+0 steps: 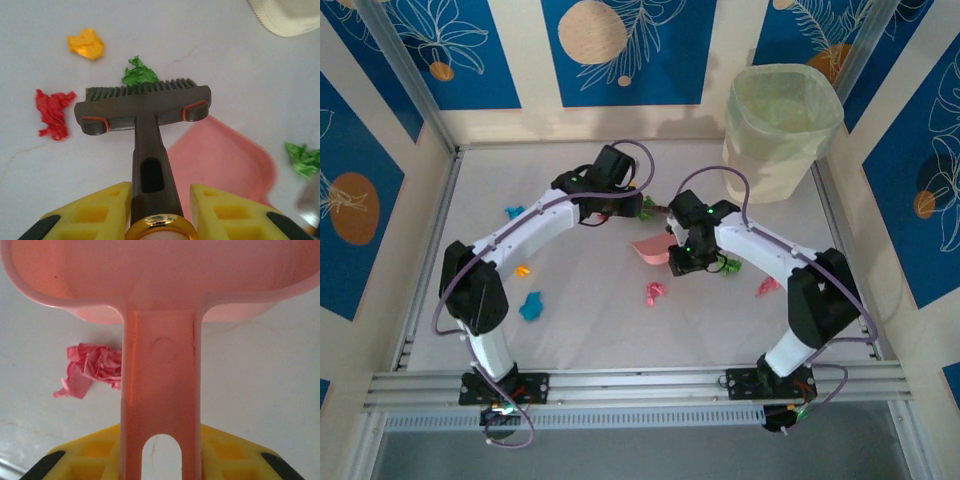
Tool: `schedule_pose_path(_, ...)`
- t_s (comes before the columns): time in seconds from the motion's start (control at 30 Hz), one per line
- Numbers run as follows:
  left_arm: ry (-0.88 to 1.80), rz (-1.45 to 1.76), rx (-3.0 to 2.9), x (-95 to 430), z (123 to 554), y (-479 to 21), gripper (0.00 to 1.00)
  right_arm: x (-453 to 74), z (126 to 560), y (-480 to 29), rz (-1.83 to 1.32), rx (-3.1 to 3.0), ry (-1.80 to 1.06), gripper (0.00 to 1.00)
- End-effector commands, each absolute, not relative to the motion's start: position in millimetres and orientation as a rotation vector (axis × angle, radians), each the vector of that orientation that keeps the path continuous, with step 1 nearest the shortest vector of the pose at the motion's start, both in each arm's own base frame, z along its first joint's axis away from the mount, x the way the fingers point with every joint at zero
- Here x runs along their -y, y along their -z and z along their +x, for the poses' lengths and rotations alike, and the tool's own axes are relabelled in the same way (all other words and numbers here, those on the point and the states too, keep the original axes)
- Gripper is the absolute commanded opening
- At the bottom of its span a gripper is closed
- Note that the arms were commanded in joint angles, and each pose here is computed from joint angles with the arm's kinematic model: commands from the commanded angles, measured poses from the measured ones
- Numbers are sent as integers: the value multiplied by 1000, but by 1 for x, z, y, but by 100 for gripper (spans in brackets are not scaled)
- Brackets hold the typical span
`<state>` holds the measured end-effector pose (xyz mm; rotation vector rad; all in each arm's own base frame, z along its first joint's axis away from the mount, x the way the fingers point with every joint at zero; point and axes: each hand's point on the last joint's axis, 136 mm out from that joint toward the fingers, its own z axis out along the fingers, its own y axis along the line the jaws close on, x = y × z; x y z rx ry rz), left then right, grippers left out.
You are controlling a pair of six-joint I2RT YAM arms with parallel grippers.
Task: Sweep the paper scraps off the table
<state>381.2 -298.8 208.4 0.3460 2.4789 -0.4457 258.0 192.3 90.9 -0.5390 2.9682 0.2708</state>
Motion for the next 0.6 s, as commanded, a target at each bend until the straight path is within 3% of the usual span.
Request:
schedule_pose_path(0.0, 613, 342, -2488, 313, 369, -235, 0, -193, 273, -88, -573, -2917, -219, 0)
schedule_pose_path(0.57, 791, 257, -2482, 294, 360, -275, 0, -178, 288, -51, -500, -2895, -151, 0)
